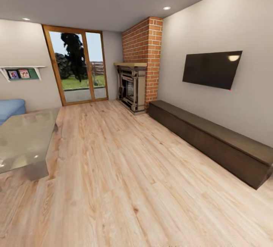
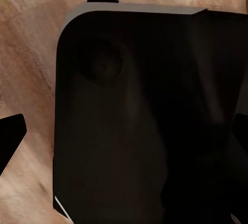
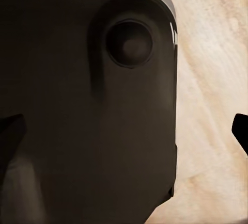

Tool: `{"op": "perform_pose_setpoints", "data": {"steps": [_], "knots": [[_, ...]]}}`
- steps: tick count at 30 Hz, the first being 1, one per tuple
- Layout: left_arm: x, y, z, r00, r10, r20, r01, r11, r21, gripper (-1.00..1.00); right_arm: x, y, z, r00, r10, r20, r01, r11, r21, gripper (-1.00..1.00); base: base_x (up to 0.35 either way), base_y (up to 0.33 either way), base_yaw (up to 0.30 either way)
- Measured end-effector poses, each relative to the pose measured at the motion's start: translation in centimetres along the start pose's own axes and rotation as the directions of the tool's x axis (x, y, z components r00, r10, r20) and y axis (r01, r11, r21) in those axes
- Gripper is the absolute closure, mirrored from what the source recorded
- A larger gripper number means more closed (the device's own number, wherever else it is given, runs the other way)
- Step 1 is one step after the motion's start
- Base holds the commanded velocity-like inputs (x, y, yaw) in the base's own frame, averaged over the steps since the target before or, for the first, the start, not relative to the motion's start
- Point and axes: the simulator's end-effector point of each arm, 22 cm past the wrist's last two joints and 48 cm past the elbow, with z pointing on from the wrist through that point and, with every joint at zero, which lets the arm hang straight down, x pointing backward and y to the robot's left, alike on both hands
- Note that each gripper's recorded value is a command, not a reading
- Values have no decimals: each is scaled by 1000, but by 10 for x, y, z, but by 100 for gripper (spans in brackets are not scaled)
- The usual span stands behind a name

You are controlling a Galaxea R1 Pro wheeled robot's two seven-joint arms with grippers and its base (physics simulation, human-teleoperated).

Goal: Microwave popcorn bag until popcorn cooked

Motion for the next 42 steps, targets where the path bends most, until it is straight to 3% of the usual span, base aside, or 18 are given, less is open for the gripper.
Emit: {"op": "perform_pose_setpoints", "data": {"steps": [33, 42], "knots": [[0, 4, 0, 1000, -5, -1, 5, 1000, -5, -100, 0, -2, 0, 1000, 2, -1, -2, 1000, -2, -100, 0, 0, -293], [0, 1, 0, 1000, -5, -1, 5, 1000, -3, -100, -1, 2, 0, 999, 44, 1, -44, 999, -29, -100, 0, 0, -293]]}}
